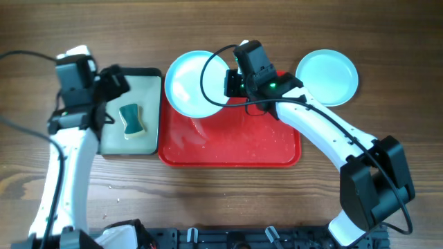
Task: Clean dirty plates on tray and stack at the side
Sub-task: 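Lift the blue plate off the red tray with the right gripper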
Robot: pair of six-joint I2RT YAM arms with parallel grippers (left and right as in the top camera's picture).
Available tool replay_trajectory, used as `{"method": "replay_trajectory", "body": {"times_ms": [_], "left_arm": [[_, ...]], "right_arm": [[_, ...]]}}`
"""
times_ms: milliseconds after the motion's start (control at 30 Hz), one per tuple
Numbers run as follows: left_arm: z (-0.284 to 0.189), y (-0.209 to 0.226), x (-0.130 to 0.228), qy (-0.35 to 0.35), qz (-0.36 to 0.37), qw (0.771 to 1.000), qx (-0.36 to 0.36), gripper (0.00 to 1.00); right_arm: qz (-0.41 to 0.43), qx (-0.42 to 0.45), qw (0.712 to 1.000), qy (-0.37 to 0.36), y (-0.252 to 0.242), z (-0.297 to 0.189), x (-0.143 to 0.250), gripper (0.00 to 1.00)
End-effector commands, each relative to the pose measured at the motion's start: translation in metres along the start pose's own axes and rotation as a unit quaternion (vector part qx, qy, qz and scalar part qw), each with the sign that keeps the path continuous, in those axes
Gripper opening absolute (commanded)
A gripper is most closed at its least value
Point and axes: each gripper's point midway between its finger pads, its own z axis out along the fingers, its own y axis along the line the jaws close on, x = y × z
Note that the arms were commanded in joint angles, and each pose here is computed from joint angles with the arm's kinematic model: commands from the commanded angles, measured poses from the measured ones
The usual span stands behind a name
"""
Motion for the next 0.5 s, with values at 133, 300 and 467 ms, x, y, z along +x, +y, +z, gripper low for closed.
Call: {"method": "replay_trajectory", "body": {"times_ms": [133,300,467], "left_arm": [[-0.052,0.049,-0.050,-0.100,-0.086,0.990,-0.042,1.00],[-0.050,0.049,-0.049,-0.096,-0.086,0.991,-0.043,1.00],[-0.048,0.051,-0.036,-0.070,-0.083,0.993,-0.049,1.00]], "right_arm": [[-0.004,-0.085,0.993,-0.086,0.075,-0.004,-0.025,0.04],[-0.022,-0.101,0.989,-0.106,0.112,0.041,0.001,0.04],[-0.134,-0.029,0.976,-0.170,0.122,0.052,-0.001,0.04]]}}
